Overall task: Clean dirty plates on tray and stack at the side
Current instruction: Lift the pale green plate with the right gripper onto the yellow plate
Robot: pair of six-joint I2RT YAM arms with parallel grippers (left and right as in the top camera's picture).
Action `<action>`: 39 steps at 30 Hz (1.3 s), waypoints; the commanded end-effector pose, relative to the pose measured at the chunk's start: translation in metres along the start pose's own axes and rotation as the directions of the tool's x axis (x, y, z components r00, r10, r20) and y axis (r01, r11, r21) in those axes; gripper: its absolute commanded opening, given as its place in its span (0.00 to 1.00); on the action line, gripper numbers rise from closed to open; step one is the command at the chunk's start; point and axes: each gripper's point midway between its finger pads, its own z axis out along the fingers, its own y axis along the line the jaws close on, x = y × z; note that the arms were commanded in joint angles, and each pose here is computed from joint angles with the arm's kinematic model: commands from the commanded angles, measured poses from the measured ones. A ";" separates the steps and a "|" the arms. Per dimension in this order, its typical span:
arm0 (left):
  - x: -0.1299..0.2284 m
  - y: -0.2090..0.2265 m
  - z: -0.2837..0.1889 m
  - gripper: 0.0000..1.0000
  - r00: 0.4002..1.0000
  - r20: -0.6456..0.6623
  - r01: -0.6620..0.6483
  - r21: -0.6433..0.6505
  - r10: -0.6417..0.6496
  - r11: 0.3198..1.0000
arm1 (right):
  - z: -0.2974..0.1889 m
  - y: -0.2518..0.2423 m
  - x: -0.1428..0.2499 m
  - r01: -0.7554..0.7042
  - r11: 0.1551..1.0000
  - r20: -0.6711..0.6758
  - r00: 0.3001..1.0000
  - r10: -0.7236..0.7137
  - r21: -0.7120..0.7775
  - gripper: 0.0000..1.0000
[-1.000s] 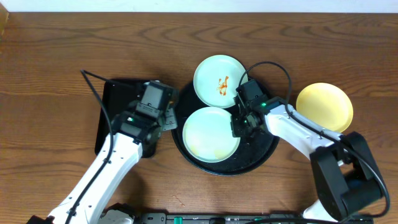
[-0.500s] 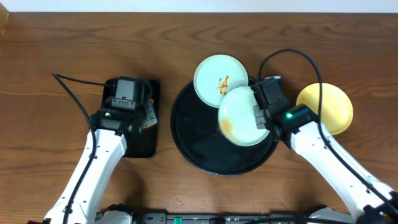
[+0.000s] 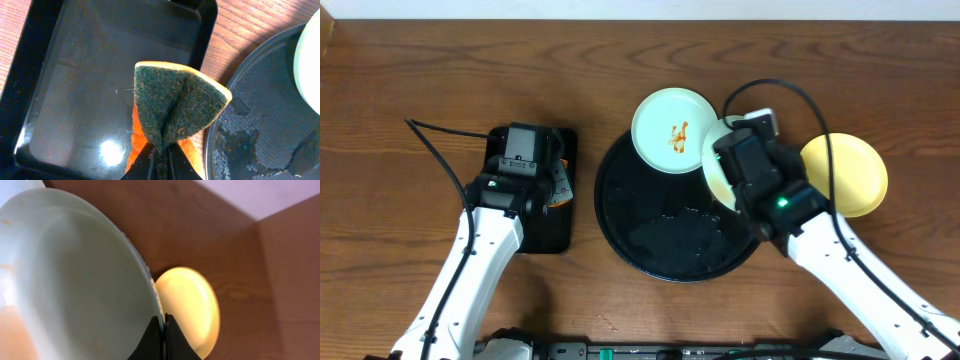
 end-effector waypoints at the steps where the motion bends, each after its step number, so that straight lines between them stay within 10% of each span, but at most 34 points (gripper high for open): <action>1: -0.004 0.000 -0.002 0.08 1.000 0.006 -0.013 -0.001 0.013 1.000 | -0.018 -0.031 -0.014 0.031 0.975 0.063 0.997 -0.046 0.220 0.01; 26: -0.004 0.000 -0.002 0.08 1.000 0.006 -0.013 0.000 0.013 1.000 | 0.025 -0.049 0.014 -0.286 0.953 -0.057 0.955 0.292 0.096 0.01; 39: -0.005 -0.001 -0.001 0.08 0.999 0.011 -0.040 0.001 0.040 0.999 | 0.081 -0.138 0.105 -0.660 0.728 -0.294 0.670 0.681 0.184 0.01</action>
